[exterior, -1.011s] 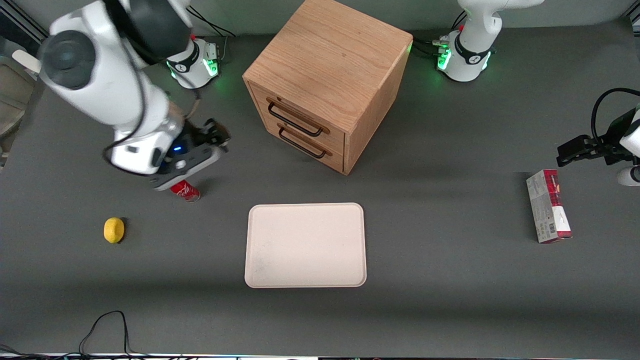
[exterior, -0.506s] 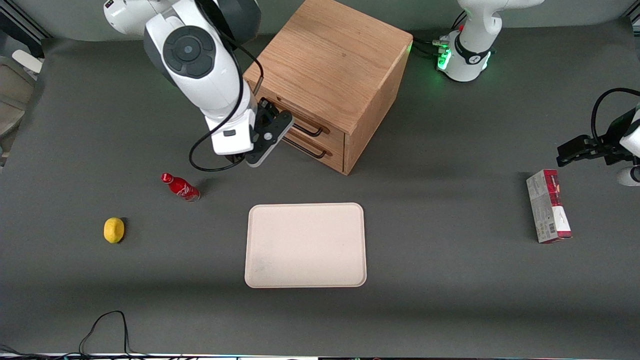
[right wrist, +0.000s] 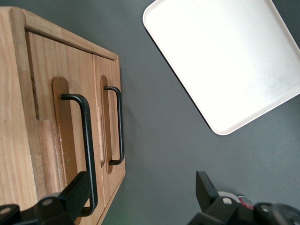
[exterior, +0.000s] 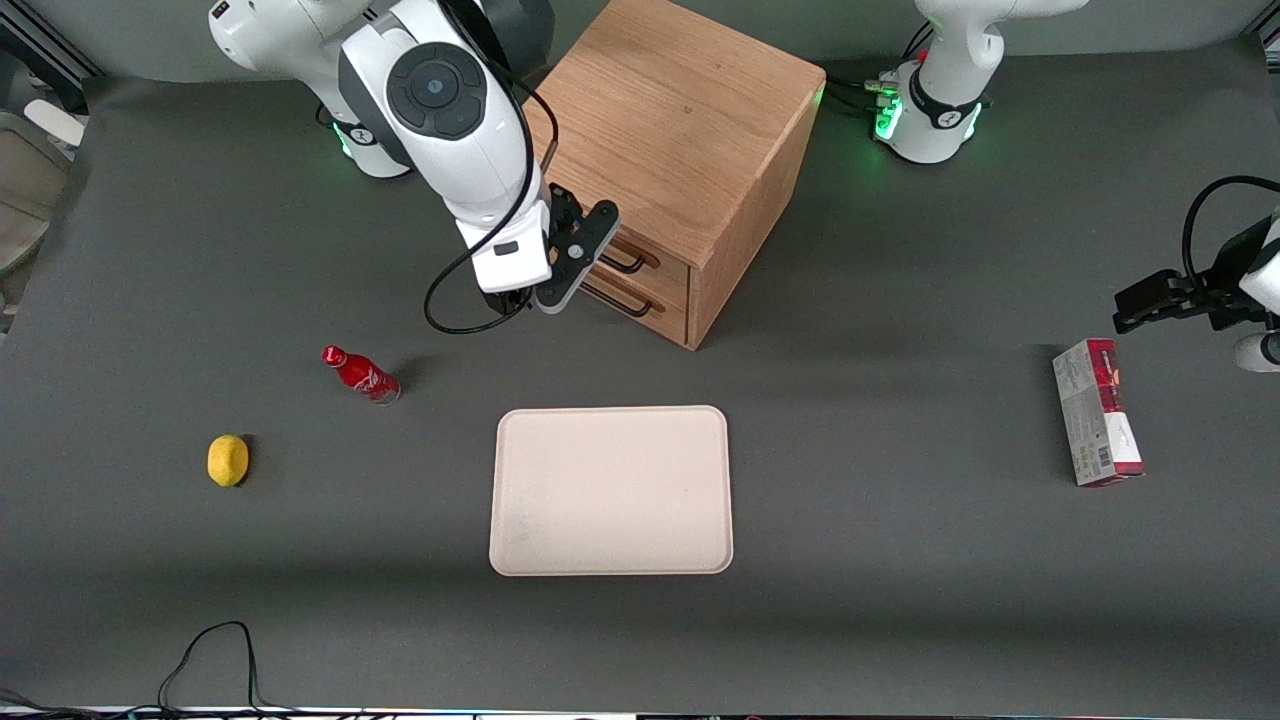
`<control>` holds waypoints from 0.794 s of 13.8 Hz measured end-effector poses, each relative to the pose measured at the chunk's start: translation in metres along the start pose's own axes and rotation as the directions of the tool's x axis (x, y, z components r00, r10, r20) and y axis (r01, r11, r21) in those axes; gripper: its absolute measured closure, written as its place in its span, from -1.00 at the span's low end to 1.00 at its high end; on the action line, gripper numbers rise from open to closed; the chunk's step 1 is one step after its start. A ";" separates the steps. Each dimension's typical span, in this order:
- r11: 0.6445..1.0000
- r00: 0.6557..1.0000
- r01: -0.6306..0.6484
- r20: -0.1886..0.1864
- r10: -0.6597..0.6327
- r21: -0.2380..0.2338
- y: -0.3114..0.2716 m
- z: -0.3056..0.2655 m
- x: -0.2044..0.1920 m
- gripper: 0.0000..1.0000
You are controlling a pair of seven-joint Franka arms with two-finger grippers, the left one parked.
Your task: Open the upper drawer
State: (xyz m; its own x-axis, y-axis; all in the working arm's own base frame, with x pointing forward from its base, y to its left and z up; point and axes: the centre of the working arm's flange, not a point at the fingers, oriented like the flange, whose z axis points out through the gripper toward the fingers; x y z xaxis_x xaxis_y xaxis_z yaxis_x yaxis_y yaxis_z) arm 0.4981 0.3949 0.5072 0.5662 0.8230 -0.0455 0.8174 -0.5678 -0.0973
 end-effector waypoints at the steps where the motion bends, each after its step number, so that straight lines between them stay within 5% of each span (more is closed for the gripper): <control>1: 1.000 1.000 -0.001 -0.005 0.001 -0.001 -0.001 0.003 -0.006 -1.00; 11: 0.998 1.000 0.010 -0.010 -0.010 0.069 -0.027 0.021 -0.024 -1.00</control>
State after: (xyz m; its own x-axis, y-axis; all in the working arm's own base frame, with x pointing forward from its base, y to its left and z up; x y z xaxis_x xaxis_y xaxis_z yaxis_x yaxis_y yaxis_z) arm 0.4602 0.3913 0.4905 0.5594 0.8282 -0.0346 0.8139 -0.5567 -0.1663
